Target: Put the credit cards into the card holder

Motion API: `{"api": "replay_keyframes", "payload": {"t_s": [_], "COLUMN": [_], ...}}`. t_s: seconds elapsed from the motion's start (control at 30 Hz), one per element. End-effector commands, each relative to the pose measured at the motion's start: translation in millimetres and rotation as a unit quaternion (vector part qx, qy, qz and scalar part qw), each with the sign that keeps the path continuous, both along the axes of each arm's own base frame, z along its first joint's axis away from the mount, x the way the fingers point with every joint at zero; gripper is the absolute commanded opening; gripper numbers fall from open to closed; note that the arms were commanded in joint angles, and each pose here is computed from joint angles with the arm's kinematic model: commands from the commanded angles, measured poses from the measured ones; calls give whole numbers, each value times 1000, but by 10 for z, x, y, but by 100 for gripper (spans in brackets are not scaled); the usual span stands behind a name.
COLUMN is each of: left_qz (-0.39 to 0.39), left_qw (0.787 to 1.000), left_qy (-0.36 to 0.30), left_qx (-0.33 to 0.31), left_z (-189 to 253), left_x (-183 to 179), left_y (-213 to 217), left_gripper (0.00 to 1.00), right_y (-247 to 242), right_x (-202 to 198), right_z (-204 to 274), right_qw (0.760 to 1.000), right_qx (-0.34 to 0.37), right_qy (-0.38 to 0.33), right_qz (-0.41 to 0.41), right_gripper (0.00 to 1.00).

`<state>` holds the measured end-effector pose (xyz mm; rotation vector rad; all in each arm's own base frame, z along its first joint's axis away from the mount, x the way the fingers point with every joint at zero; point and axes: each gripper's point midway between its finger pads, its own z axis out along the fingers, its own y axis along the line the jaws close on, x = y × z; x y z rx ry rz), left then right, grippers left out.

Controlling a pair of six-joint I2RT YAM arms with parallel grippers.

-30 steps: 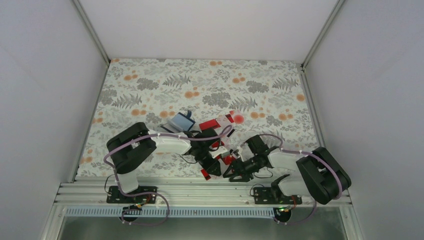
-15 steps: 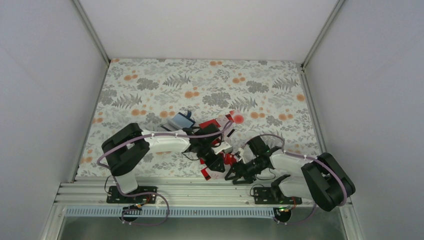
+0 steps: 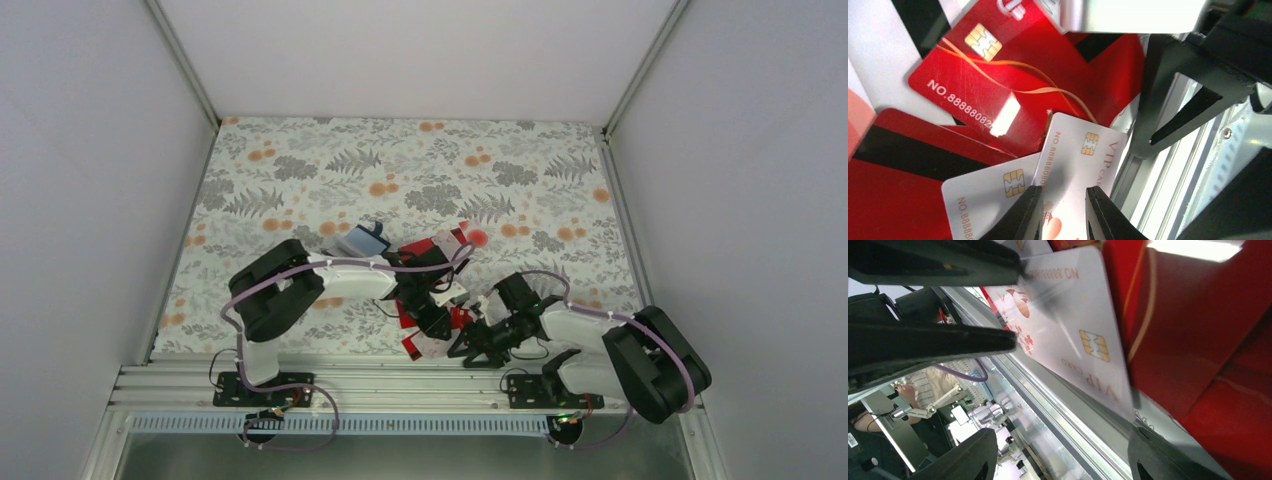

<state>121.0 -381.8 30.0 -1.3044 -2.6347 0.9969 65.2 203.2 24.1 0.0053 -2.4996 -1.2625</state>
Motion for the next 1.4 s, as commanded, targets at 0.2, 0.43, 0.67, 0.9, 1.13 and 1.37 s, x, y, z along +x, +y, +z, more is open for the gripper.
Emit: {"api": "replay_keyframes", "payload": {"t_s": [0.2, 0.43, 0.67, 0.9, 1.13, 1.37], "left_qz": [-21, -39, -35, 1, 9, -2], "left_qw": [1000, 998, 999, 999, 999, 998], "left_qy": [16, 39, 25, -31, -50, -40], "left_qx": [16, -11, -30, -32, 20, 53], "left_z": [-140, -82, 64, 372, 115, -165], "left_x": [-136, -295, -262, 11, 77, 0], "left_y": [56, 31, -26, -150, -10, 103], "left_gripper": [24, 24, 23, 23, 23, 24], "right_y": [0, 36, 32, -45, -86, -100], "right_x": [189, 241, 227, 120, 68, 64], "right_z": [-142, -114, -118, -125, -197, -217], "right_qw": [998, 998, 998, 998, 998, 998], "right_qx": [-22, -14, -12, -24, -34, -38], "right_qy": [-56, -63, -60, -55, -45, -43], "right_qz": [-15, -18, -20, -15, -18, -22], "right_gripper": [66, 63, 61, 62, 62, 62]}}
